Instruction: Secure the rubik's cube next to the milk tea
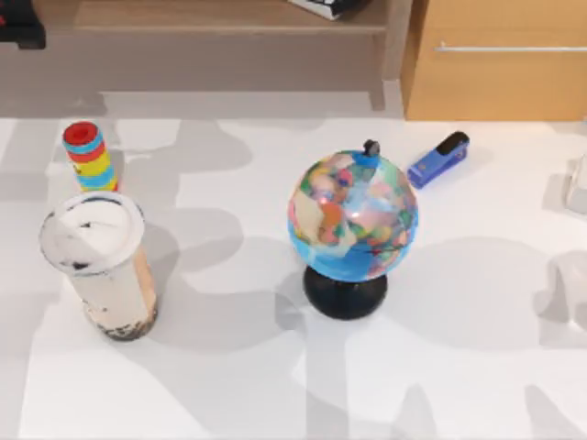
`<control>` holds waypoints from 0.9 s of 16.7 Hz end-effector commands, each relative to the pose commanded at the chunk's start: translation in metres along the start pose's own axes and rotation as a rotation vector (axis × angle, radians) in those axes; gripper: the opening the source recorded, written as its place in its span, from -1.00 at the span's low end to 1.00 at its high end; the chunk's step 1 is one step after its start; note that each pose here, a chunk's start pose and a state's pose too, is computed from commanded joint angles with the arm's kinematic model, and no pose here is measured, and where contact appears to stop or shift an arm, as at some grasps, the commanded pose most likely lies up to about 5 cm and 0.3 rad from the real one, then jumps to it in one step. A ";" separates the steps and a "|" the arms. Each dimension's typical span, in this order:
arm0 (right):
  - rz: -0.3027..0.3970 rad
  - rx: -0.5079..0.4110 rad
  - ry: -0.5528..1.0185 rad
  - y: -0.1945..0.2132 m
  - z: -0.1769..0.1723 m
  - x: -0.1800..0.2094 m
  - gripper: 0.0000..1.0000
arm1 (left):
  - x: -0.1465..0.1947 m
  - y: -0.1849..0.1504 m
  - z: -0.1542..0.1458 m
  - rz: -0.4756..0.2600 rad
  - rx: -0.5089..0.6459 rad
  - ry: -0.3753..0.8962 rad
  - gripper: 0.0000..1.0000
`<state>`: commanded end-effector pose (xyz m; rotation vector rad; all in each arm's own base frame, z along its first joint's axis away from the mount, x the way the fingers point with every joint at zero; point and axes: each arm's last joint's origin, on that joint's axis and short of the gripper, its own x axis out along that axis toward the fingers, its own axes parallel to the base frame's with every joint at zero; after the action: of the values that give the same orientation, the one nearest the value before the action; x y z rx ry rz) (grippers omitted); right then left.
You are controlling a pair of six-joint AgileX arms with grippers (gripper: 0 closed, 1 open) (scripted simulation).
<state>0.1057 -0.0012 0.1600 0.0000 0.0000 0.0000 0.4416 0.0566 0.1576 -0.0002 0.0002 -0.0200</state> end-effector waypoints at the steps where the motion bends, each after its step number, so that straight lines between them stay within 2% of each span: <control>1: 0.000 0.000 0.000 0.000 0.000 0.000 1.00 | 0.000 0.000 0.000 0.000 0.000 0.000 0.40; 10: 0.000 0.000 0.000 0.000 0.000 0.000 1.00 | 0.000 0.000 0.000 0.000 0.000 0.000 -0.96; 15: 0.000 0.000 0.000 0.000 0.000 0.000 1.00 | 0.000 0.000 0.000 0.000 0.000 0.000 -1.00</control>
<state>0.1057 -0.0012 0.1600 0.0000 0.0000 0.0000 0.4416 0.0566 0.1576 -0.0002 0.0002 -0.0200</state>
